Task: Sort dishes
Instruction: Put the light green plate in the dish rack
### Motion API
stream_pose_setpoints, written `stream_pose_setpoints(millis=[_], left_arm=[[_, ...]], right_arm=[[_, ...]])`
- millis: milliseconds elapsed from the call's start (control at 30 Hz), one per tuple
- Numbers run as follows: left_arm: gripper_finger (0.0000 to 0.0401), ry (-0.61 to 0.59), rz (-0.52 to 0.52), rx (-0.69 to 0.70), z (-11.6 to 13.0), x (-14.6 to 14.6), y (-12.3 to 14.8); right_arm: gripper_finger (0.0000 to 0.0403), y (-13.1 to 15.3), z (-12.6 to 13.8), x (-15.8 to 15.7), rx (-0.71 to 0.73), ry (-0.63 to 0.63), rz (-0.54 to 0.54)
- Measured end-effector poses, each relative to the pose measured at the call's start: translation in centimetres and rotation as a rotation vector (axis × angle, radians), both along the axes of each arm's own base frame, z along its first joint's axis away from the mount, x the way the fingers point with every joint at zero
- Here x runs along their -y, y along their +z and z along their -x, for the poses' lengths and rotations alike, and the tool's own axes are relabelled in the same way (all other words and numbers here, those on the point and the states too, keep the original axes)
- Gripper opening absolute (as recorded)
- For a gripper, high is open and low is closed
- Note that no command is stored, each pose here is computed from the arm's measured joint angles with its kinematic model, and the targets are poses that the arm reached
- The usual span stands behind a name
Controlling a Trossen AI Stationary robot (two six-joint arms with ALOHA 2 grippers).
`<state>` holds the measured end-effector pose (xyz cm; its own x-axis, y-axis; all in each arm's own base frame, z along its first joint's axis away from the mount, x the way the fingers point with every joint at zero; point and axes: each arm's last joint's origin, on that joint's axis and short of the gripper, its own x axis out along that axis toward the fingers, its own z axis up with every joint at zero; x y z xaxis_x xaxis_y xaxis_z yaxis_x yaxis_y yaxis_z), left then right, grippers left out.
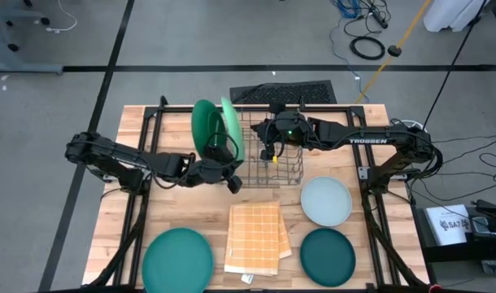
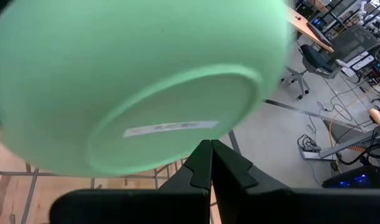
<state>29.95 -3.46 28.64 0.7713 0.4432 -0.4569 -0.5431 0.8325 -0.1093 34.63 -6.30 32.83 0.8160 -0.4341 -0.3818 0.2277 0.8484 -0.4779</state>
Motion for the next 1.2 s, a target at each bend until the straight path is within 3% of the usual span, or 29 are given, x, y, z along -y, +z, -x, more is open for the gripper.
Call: stream_pose_setpoints(millis=[167, 567, 900, 1200], left_arm=[[0.0011, -0.016, 0.007, 0.005, 0.0, 0.1, 0.1], [0.0011, -0.252, -0.090, -0.028, -0.4, 0.2, 0.6], [0.0011, -0.249, -0.119, -0.173, 0.1, -1.0, -0.4], [0.0011, -0.244, -0.094, -0.186, 0.4, -1.5, -2.1]], right_arm=[[0.0000, 0.0, 0.0, 0.0, -0.001, 0.000, 0.000], [0.0000, 0.0, 0.0, 0.0, -0.004, 0.000, 0.001], [0.0000, -0.1, 0.0, 0.0, -0.006, -0.001, -0.006], [0.0000, 0.0, 0.0, 0.0, 0.001, -0.007, -0.018]])
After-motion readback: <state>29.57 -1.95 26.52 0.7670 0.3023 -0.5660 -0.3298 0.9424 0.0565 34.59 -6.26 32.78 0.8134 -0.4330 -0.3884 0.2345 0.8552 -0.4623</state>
